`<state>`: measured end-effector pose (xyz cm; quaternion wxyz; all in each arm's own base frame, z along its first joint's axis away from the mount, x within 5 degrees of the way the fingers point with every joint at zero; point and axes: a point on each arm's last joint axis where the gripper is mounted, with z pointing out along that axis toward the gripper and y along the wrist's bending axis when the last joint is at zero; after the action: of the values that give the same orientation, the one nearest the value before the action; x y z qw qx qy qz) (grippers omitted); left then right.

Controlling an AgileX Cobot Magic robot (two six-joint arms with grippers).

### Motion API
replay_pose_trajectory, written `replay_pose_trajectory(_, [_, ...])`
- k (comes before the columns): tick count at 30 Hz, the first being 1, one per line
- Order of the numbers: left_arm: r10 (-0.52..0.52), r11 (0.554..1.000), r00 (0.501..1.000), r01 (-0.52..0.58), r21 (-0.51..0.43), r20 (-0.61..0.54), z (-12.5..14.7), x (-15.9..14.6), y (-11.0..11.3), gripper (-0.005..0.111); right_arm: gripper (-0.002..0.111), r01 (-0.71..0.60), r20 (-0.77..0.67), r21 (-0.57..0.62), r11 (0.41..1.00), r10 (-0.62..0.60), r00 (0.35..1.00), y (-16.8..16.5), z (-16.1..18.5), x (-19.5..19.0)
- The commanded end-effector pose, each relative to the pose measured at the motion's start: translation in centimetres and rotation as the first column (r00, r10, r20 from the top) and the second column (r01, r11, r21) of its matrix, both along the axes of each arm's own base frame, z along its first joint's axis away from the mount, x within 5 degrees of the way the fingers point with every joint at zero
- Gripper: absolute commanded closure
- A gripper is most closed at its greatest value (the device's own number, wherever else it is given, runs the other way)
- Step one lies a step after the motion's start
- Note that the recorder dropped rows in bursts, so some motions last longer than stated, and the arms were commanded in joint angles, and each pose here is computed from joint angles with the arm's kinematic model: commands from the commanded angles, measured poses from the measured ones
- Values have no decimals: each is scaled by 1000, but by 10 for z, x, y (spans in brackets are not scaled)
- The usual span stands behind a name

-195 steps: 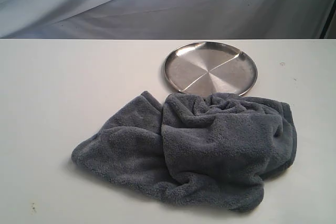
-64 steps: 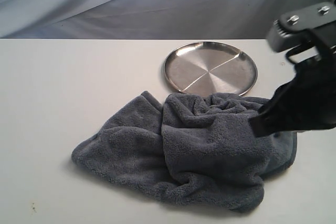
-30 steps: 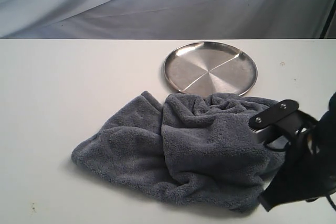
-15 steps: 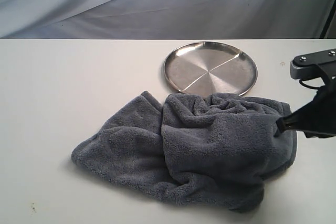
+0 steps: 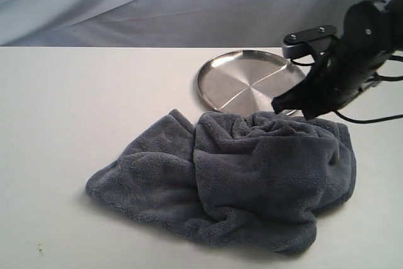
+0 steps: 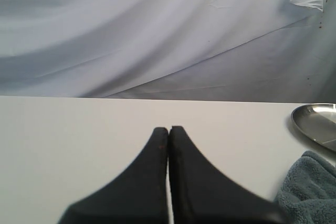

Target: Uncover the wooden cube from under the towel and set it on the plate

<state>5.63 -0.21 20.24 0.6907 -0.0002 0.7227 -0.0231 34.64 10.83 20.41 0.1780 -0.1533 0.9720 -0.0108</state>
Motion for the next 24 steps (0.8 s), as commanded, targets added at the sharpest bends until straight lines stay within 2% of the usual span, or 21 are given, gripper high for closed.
replay_pose_trajectory(1, [-1,1000,1000,1,-1,-1,-1,0,0,105,108,-92,42,16,996,91,995,41,9,14])
replay_pose_trajectory(7, [-1,1000,1000,1,-1,-1,-1,0,0,105,108,-219,79,45,975,215,973,105,12,15])
replay_pose_trajectory(14, [-1,1000,1000,1,0,-1,-1,0,0,105,108,-370,56,35,928,368,928,161,5,-20])
replay_pose_trajectory(20, [-1,1000,1000,1,-2,-1,-1,0,0,105,108,-453,-45,-4,891,453,890,184,-2,-58])
replay_pose_trajectory(24, [-1,1000,1000,1,-2,-1,-1,0,0,105,108,-457,-56,17,889,457,888,181,-13,-81])
